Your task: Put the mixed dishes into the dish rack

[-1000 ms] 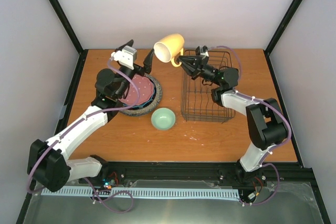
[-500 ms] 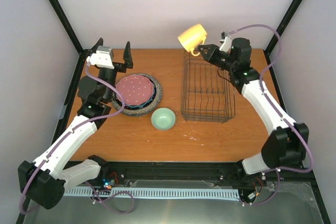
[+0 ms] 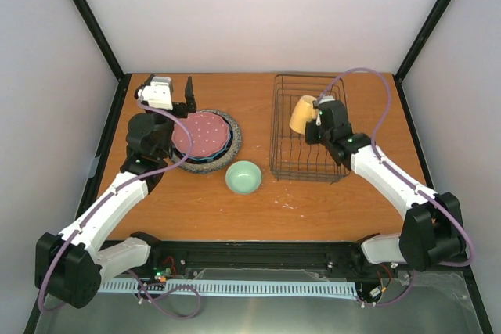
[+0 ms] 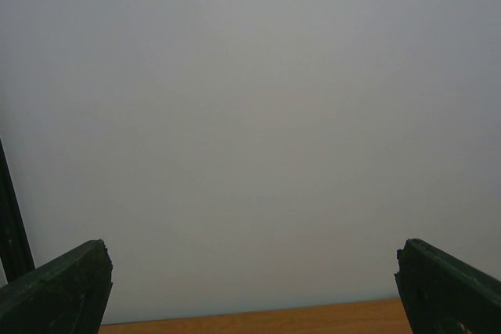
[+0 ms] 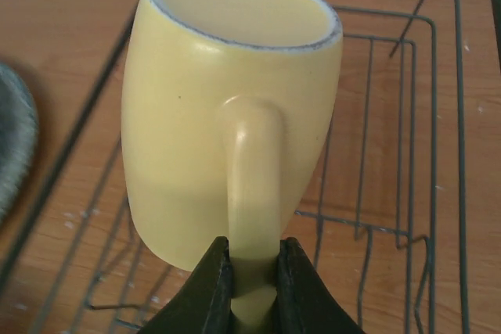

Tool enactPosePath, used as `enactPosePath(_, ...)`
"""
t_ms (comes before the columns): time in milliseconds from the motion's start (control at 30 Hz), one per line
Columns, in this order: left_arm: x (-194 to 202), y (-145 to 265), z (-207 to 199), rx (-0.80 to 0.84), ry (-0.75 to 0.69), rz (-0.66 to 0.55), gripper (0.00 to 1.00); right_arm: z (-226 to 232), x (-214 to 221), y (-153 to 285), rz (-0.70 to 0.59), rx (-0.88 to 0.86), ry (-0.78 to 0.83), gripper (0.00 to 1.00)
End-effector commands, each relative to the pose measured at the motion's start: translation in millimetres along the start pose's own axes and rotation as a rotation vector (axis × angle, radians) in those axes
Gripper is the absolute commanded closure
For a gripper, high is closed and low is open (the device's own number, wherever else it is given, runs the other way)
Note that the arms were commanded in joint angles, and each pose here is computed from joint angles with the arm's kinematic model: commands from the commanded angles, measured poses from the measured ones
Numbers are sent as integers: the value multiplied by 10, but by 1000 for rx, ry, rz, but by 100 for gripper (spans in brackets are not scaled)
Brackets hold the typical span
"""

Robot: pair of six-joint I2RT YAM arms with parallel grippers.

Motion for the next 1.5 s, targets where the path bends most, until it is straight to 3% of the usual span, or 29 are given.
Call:
enactPosePath(0,36,-58,26,-14,24,5,0,-121,-315,214,-239,179,70,97)
enactPosePath(233,194,-55,56,-22,71,44,0,-29,-345,39,-297,267,225,97)
enactPosePath(1467,375,-133,222,-107,-11,78,0,310,-448,-1223,-263,130,361,97)
Point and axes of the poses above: each gripper's point midway between its finger pads, its own y axis back along the fingers, its own z axis along the line the jaws close on, x = y × z, the point moved 7 cm from there along y, back along the fingers, and after that the axes turned 14 degrees about y, right-handed, at the moved point
